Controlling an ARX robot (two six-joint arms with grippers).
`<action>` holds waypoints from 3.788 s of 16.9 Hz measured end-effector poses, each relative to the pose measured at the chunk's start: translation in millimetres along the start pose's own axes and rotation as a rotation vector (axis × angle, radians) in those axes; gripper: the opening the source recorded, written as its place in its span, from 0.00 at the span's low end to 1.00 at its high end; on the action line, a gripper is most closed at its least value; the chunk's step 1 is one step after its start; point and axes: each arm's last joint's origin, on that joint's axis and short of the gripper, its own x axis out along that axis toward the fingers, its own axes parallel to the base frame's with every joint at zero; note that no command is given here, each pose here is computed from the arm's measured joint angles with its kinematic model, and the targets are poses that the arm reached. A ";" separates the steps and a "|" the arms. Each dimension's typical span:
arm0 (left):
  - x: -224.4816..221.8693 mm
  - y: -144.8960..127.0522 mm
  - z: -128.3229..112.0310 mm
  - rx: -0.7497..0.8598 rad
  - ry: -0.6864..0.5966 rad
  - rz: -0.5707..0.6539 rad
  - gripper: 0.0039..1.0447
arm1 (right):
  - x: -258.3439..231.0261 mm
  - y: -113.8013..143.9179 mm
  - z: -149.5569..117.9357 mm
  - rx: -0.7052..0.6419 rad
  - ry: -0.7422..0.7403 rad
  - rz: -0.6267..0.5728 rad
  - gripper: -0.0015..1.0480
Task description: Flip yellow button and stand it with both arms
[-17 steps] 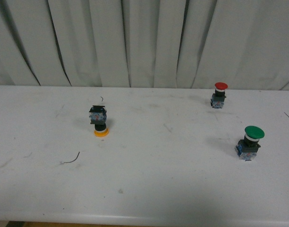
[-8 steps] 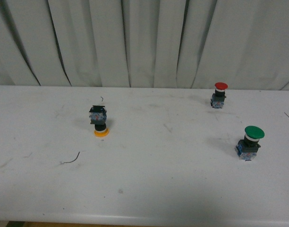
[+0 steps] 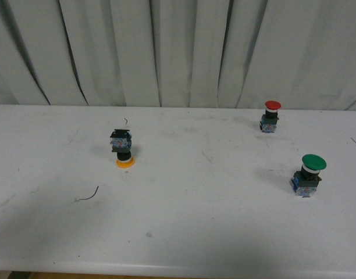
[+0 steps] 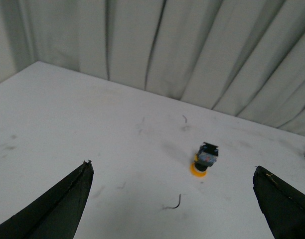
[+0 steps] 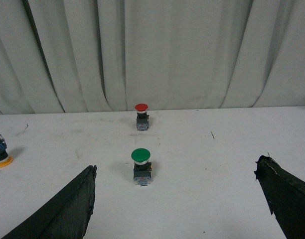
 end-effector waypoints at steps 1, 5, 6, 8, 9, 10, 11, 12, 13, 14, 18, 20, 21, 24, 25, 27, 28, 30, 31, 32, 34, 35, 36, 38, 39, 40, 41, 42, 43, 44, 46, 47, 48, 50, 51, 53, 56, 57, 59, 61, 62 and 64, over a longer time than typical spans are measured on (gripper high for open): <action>15.5 -5.4 5.9 0.002 -0.001 -0.032 0.94 | 0.0 0.0 0.0 0.000 0.000 0.000 0.94; 118.4 -49.3 23.5 0.051 0.122 -0.173 0.94 | 0.0 0.0 0.0 0.000 0.000 0.000 0.94; 140.8 -62.1 17.2 0.079 0.176 -0.186 0.94 | 0.0 0.0 0.0 0.000 0.000 0.000 0.94; 183.1 -89.6 2.5 0.146 0.286 -0.233 0.94 | 0.0 0.0 0.0 0.000 0.000 0.000 0.94; 198.4 -99.4 -1.7 0.165 0.324 -0.258 0.94 | 0.0 0.0 0.0 0.000 0.000 0.000 0.94; 209.1 -106.1 -3.5 0.186 0.338 -0.268 0.94 | 0.0 0.0 0.0 0.000 0.000 0.000 0.94; 221.3 -113.4 -4.2 0.213 0.349 -0.276 0.94 | 0.0 0.0 0.0 0.000 0.000 0.000 0.94; 230.1 -116.9 -4.6 0.225 0.365 -0.285 0.94 | 0.0 0.0 0.0 0.000 0.000 0.000 0.94; 243.5 -115.9 -7.5 0.255 0.401 -0.269 0.94 | 0.0 0.0 0.0 0.000 0.000 0.000 0.94; 255.0 -109.7 -14.5 0.272 0.460 -0.255 0.94 | 0.0 0.0 0.0 0.000 0.000 0.000 0.94; 278.1 -84.6 -38.0 0.286 0.598 -0.204 0.94 | 0.0 0.0 0.0 0.000 0.000 0.000 0.94; 284.1 -79.9 -39.6 0.280 0.618 -0.200 0.94 | 0.0 0.0 0.0 0.000 0.000 0.000 0.94; 286.6 -79.1 -39.1 0.276 0.623 -0.202 0.94 | 0.0 0.0 0.0 0.000 0.000 0.000 0.94; 291.3 -77.3 -43.1 0.236 0.652 -0.220 0.94 | 0.0 0.0 0.0 0.000 0.000 0.000 0.94; 292.2 -76.9 -46.9 0.226 0.669 -0.224 0.94 | 0.0 0.0 0.0 0.000 0.000 0.000 0.94; 293.4 -76.4 -57.1 0.229 0.700 -0.222 0.94 | 0.0 0.0 0.0 0.000 0.000 0.000 0.94; 294.1 -77.1 -62.4 0.237 0.710 -0.221 0.94 | 0.0 0.0 0.0 0.000 0.000 0.000 0.94; 295.2 -80.5 -68.0 0.247 0.718 -0.226 0.94 | 0.0 0.0 0.0 0.000 0.000 0.000 0.94; 296.6 -88.8 -68.8 0.286 0.701 -0.238 0.94 | 0.0 0.0 0.0 0.000 0.000 0.000 0.94; 297.7 -90.6 -68.3 0.297 0.699 -0.239 0.94 | 0.0 0.0 0.0 0.000 0.000 0.000 0.94; 297.3 -91.8 -72.5 0.328 0.713 -0.233 0.92 | 0.0 0.0 0.0 0.000 0.000 0.000 0.94; 297.5 -90.8 -75.1 0.340 0.721 -0.222 0.82 | 0.0 0.0 0.0 0.000 0.000 0.000 0.94; 297.5 -90.3 -76.6 0.353 0.727 -0.220 0.71 | 0.0 0.0 0.0 0.000 0.000 0.000 0.94; 297.7 -90.0 -76.5 0.364 0.724 -0.212 0.49 | 0.0 0.0 0.0 0.000 0.000 0.000 0.94; 298.1 -90.1 -75.7 0.367 0.722 -0.204 0.39 | 0.0 0.0 0.0 0.000 0.000 0.000 0.94; 298.7 -92.0 -73.9 0.369 0.716 -0.204 0.35 | 0.0 0.0 0.0 0.000 0.000 0.000 0.94; 299.0 -93.1 -73.0 0.371 0.712 -0.202 0.34 | 0.0 0.0 0.0 0.000 0.000 0.000 0.94; 298.9 -93.7 -72.6 0.373 0.710 -0.200 0.34 | 0.0 0.0 0.0 0.000 0.000 0.000 0.94; 297.8 -95.9 -71.1 0.372 0.696 -0.206 0.34 | 0.0 0.0 0.0 0.000 0.000 0.000 0.94; 291.9 -97.0 -65.4 0.365 0.672 -0.221 0.34 | 0.0 0.0 0.0 0.000 0.000 0.000 0.94; 262.6 -102.7 -34.4 0.321 0.579 -0.283 0.34 | 0.0 0.0 0.0 0.000 0.000 0.000 0.94; 237.8 -107.4 -5.3 0.295 0.483 -0.329 0.34 | 0.0 0.0 0.0 0.000 0.000 0.000 0.94; 212.4 -110.8 18.4 0.268 0.404 -0.365 0.34 | 0.0 0.0 0.0 0.000 0.000 0.000 0.94; 156.9 -109.4 36.8 0.227 0.335 -0.420 0.34 | 0.0 0.0 0.0 0.000 0.000 0.000 0.94; 140.2 -107.3 29.4 0.209 0.351 -0.442 0.34 | 0.0 0.0 0.0 0.000 0.000 0.000 0.94; 126.8 -105.2 17.7 0.174 0.370 -0.451 0.33 | 0.0 0.0 0.0 0.000 0.000 0.000 0.94; 127.0 -104.7 18.4 0.146 0.359 -0.441 0.33 | 1.5 -1.6 -3.8 0.086 0.094 0.036 0.94; 127.0 -104.2 18.2 0.143 0.359 -0.438 0.33 | 6.1 -5.7 -1.3 0.162 0.107 0.023 0.94; 126.6 -104.2 19.2 0.142 0.353 -0.436 0.33 | 17.5 -12.0 16.2 0.212 0.036 0.025 0.94; 125.9 -104.4 19.5 0.142 0.352 -0.436 0.33 | 35.3 -13.0 31.3 0.212 -0.006 0.055 0.94; 124.4 -104.9 20.8 0.139 0.346 -0.435 0.33 | 54.6 -11.0 39.9 0.210 -0.019 0.089 0.94; 123.9 -106.3 23.8 0.103 0.327 -0.440 0.33 | 102.7 -6.9 61.4 0.204 -0.063 0.147 0.94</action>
